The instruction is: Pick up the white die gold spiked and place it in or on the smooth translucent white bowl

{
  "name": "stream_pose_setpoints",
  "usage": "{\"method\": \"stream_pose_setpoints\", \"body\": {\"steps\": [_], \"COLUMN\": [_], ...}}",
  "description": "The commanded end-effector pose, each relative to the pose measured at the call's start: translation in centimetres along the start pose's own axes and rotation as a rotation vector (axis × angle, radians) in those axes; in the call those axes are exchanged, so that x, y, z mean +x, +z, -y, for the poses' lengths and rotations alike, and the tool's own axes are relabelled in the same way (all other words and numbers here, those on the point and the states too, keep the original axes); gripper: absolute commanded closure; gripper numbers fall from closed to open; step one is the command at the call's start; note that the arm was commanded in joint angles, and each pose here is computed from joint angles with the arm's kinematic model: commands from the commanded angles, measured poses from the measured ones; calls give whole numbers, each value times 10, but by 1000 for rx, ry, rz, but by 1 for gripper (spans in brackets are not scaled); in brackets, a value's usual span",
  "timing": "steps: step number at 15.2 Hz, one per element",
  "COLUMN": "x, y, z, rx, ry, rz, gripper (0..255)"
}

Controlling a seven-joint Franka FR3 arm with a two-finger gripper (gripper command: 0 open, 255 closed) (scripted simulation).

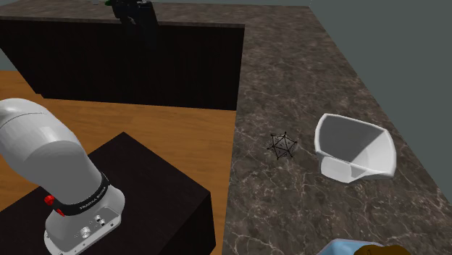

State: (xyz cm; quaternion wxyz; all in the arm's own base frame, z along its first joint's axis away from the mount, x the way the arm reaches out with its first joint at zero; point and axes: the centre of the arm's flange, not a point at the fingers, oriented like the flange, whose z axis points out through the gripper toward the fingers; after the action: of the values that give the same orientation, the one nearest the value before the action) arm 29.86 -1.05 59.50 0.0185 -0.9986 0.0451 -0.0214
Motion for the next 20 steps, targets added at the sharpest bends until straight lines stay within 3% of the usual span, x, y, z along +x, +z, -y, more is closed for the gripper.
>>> {"method": "stream_pose_setpoints", "body": {"steps": [1,20], "x": [0,74], "y": [0,130], "z": [0,-188], "rx": [0,-86], "ry": [0,51], "rz": [0,-5], "gripper": [0,0]}}
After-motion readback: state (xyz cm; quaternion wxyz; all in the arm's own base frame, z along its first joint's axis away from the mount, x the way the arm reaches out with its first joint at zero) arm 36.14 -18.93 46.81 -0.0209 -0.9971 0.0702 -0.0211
